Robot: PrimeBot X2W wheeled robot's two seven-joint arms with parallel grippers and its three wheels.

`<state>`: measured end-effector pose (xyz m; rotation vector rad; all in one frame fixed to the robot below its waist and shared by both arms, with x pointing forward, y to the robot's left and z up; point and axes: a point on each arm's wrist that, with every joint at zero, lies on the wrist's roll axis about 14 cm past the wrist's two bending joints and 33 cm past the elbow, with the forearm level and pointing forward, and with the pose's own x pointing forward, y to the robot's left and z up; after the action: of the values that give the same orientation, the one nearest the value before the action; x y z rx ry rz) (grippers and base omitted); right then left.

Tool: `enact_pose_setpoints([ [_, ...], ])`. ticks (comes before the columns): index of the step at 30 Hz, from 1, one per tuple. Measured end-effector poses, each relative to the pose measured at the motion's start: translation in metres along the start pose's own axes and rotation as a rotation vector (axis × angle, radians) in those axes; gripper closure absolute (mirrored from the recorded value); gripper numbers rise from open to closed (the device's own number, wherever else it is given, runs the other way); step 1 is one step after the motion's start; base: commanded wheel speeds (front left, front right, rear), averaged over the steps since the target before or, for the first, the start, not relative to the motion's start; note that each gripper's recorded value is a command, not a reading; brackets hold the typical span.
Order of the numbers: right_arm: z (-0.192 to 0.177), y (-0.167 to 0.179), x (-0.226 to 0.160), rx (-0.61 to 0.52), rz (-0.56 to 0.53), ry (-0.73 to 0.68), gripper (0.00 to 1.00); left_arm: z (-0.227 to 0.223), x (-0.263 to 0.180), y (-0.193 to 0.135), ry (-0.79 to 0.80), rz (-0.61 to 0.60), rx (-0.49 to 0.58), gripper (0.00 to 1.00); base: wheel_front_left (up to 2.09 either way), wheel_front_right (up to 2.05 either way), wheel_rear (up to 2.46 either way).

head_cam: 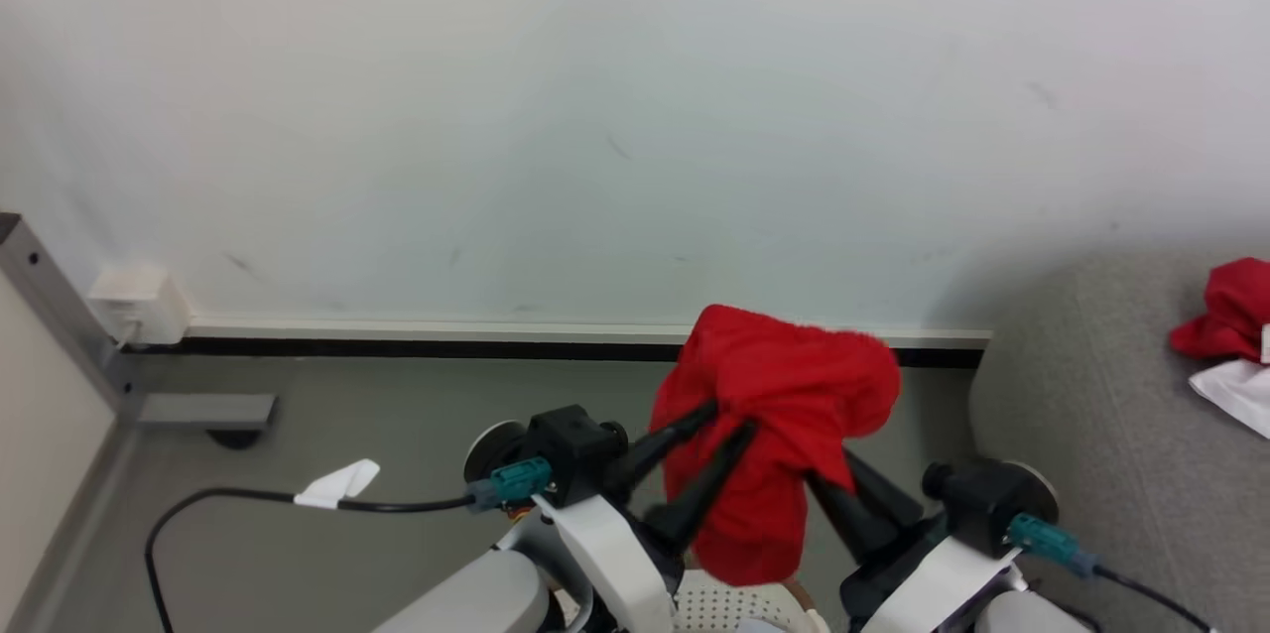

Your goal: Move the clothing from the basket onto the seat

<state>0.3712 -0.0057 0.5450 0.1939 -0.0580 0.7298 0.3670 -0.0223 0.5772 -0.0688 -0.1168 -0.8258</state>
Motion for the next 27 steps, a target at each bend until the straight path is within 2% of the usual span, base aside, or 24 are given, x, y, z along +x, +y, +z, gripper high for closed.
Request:
enact_pose_setpoints([
  [11, 0.032, -0.079, -0.05, -0.077, -0.255, -0.078, 1.0, -0.003, 0.028, -0.03, -0.017, -0.118, -0.021, 0.0, 0.0, 0.0, 0.0],
  [15, 0.042, -0.097, -0.069, -0.098, -0.329, -0.102, 1.0, -0.005, 0.037, -0.041, -0.021, -0.164, -0.026, 0.0, 0.0, 0.0, 0.0],
  [16, 0.048, -0.11, -0.084, -0.112, -0.384, -0.113, 1.0, -0.007, 0.043, -0.051, -0.024, -0.2, -0.031, 0.0, 0.0, 0.0, 0.0],
  [17, 0.048, -0.11, -0.084, -0.112, -0.384, -0.113, 1.0, -0.007, 0.043, -0.051, -0.024, -0.2, -0.031, 0.0, 0.0, 0.0, 0.0],
  [27, 0.058, -0.152, -0.165, -0.147, -0.646, -0.143, 1.0, -0.022, 0.068, -0.088, -0.017, -0.342, -0.064, 0.0, 0.0, 0.0, 0.0],
])
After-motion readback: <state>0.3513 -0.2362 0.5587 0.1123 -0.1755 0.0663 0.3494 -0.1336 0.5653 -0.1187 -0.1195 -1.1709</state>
